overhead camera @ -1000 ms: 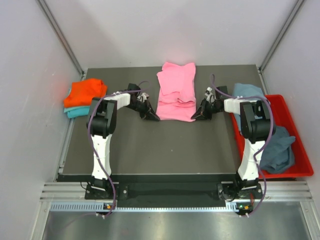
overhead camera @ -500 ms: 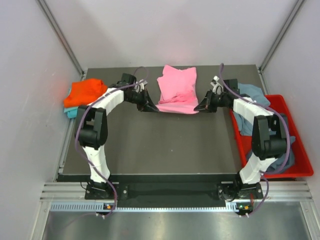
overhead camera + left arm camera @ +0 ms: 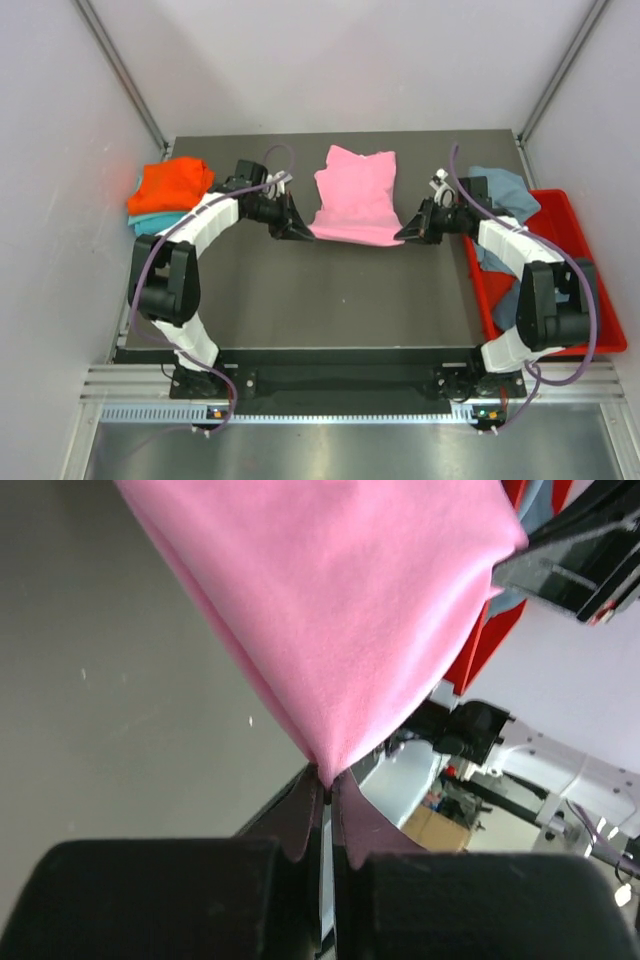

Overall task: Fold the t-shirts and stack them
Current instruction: Fold the tshirt

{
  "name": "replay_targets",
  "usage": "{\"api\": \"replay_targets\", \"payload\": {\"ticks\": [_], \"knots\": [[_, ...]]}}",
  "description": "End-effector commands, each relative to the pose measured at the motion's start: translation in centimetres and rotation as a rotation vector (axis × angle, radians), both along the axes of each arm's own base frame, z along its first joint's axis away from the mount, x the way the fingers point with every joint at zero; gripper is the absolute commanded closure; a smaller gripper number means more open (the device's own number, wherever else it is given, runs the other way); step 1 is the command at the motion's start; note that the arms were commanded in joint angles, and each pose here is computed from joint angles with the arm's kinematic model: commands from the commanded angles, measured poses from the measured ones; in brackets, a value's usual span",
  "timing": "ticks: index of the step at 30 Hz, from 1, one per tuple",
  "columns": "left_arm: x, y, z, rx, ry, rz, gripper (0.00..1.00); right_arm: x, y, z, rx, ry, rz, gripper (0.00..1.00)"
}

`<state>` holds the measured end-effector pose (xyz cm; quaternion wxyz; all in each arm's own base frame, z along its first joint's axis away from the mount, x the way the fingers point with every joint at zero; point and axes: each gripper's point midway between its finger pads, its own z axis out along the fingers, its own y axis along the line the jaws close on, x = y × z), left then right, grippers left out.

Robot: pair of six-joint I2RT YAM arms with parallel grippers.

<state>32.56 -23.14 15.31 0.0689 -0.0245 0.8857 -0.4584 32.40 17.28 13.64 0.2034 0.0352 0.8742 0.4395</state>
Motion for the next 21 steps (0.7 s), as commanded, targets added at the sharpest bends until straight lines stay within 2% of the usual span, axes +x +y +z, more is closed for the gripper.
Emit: {"api": "replay_targets", "payload": {"ticks": [1, 5, 8, 12, 16, 18, 21], "knots": [[-2.4, 0.5, 0.3, 0.007, -0.006, -0.011, 1.00, -0.7, -1.2, 0.0, -0.007, -0.011, -0.029, 1.00], [-4.7, -0.1, 1.1, 0.011, -0.032, -0.050, 1.00, -2.6, -1.1, 0.4, -0.002, -0.002, -0.003, 1.00], [-4.7, -0.2, 2.7, 0.012, -0.095, -0.057, 1.00, -2.9, -1.0, 2.8, 0.016, -0.059, 0.005, 1.00], [-2.9, 0.1, 4.7, 0.049, -0.189, -0.052, 1.00, -2.2, -0.9, 5.6, 0.019, -0.127, 0.009, 1.00], [-0.2, 0.1, 7.2, 0.064, -0.294, -0.057, 1.00, 0.1, -0.8, 8.4, 0.029, -0.204, 0.003, 1.00], [0.4, -0.1, 6.9, 0.064, -0.287, -0.060, 1.00, 1.1, -0.6, 8.3, 0.038, -0.196, -0.002, 1.00], [-0.3, -0.2, 5.5, 0.054, -0.223, -0.063, 1.00, 0.6, -0.3, 6.7, 0.033, -0.130, 0.002, 1.00]]}}
